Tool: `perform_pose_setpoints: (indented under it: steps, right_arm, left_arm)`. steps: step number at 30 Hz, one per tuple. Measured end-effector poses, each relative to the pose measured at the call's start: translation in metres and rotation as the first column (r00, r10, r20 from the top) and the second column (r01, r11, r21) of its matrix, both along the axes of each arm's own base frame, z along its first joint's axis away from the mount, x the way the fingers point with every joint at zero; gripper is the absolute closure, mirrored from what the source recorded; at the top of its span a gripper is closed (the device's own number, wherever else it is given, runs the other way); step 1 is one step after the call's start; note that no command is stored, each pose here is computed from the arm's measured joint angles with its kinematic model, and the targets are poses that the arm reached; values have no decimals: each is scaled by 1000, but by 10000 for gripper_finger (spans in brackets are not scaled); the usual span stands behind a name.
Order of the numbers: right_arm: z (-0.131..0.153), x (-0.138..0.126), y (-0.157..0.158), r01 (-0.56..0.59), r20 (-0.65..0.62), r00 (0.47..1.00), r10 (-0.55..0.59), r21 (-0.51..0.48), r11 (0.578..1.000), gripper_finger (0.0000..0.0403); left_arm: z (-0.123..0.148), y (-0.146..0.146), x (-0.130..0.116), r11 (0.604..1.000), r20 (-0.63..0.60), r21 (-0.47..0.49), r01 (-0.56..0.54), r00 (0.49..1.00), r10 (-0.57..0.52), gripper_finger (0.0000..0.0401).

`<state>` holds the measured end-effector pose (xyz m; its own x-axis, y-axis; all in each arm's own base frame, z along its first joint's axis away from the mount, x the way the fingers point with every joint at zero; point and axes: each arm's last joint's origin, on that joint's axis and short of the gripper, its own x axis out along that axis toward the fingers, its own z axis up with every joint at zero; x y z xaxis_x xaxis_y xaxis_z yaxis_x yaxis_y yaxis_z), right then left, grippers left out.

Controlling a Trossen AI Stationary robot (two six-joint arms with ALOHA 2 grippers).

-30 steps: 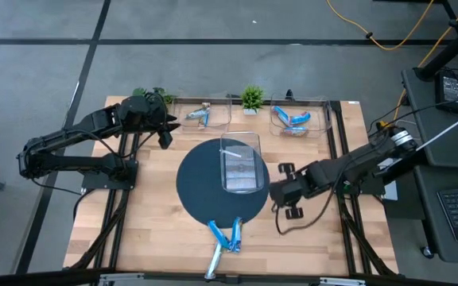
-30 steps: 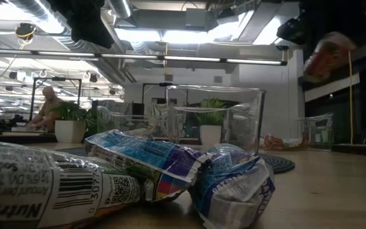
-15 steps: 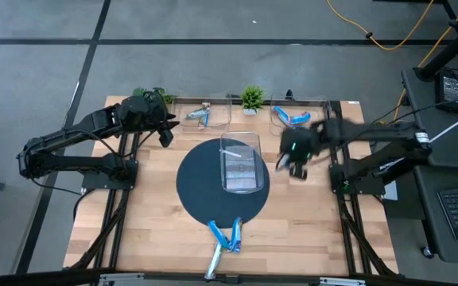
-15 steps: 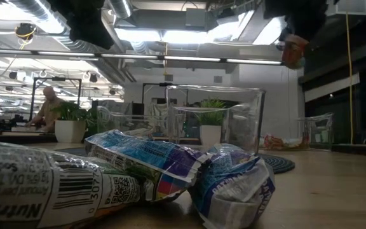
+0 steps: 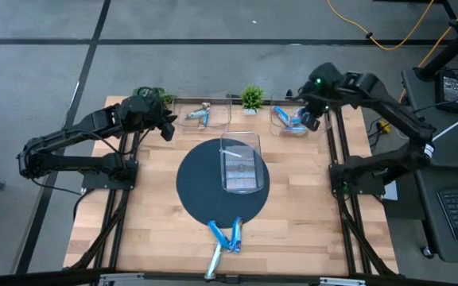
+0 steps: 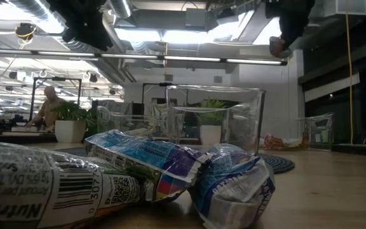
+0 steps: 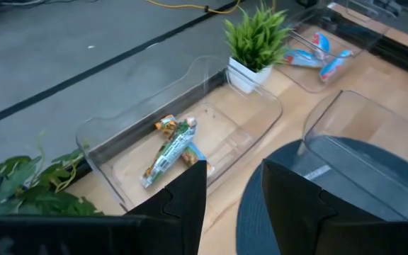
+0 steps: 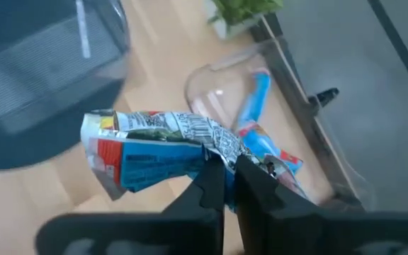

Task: Pick and place Granola Bars by type
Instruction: Put the red granola bar into the top right transparent bin

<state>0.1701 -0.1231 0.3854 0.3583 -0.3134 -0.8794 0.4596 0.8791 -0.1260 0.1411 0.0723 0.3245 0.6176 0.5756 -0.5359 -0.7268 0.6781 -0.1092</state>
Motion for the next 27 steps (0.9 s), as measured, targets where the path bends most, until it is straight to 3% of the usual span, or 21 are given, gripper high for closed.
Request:
perform_pose_setpoints:
  steps: [7, 13, 21, 27]
  right_arm:
    - [-15, -5, -45, 41, -44, 998, -42, -18, 999, 383]
    - [-59, -11, -86, 129, -44, 991, -128, 30, 991, 382]
    - [-109, -27, -95, 211, -166, 968, -188, 136, 968, 381]
    - [-142, -38, -93, 335, -213, 931, -295, 185, 924, 383]
  left_arm:
    - [0, 1, 0, 999, 11, -5, -36, 999, 36, 274]
    - [0, 2, -1, 997, 13, 6, -83, 996, 83, 274]
    - [0, 1, -2, 995, 17, -7, -95, 995, 95, 274]
    - [0, 2, -2, 994, 13, 3, -109, 994, 109, 274]
